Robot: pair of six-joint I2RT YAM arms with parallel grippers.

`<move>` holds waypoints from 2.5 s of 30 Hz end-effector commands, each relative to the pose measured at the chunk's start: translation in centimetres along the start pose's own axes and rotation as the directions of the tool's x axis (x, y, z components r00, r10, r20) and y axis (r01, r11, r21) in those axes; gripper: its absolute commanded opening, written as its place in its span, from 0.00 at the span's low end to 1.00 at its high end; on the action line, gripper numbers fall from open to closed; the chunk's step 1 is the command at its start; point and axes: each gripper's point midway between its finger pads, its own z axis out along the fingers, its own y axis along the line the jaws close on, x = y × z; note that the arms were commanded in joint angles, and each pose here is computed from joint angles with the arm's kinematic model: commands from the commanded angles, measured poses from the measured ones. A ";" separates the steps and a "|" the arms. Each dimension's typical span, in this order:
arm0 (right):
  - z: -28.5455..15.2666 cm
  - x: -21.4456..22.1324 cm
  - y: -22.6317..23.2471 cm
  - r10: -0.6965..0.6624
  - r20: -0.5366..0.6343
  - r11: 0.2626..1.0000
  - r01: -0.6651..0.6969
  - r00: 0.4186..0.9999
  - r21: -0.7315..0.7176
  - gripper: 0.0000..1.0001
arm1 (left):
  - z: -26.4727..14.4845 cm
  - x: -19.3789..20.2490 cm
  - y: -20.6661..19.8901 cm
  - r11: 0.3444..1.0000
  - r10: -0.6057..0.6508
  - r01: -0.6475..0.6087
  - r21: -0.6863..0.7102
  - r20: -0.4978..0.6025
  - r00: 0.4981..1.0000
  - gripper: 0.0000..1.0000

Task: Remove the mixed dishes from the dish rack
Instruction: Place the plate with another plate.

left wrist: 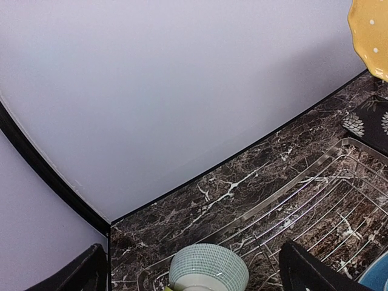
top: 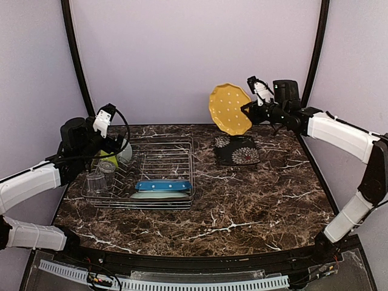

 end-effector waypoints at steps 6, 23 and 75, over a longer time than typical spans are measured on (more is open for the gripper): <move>-1.2 0.8 -4.0 0.370 0.018 0.924 -0.366 0.929 -0.111 0.00 | -0.1 -0.5 0.2 1.000 -0.025 0.025 0.000 0.016 1.000 0.99; 3.2 7.8 -8.7 0.635 -0.113 0.754 -0.645 0.764 -0.125 0.00 | -0.2 -0.5 0.0 1.000 -0.025 0.025 0.012 0.019 1.000 0.99; 8.3 18.7 -10.7 0.693 -0.308 0.704 -0.704 0.652 0.092 0.47 | 0.1 -0.2 -0.5 0.999 -0.030 0.029 0.034 0.014 0.999 0.99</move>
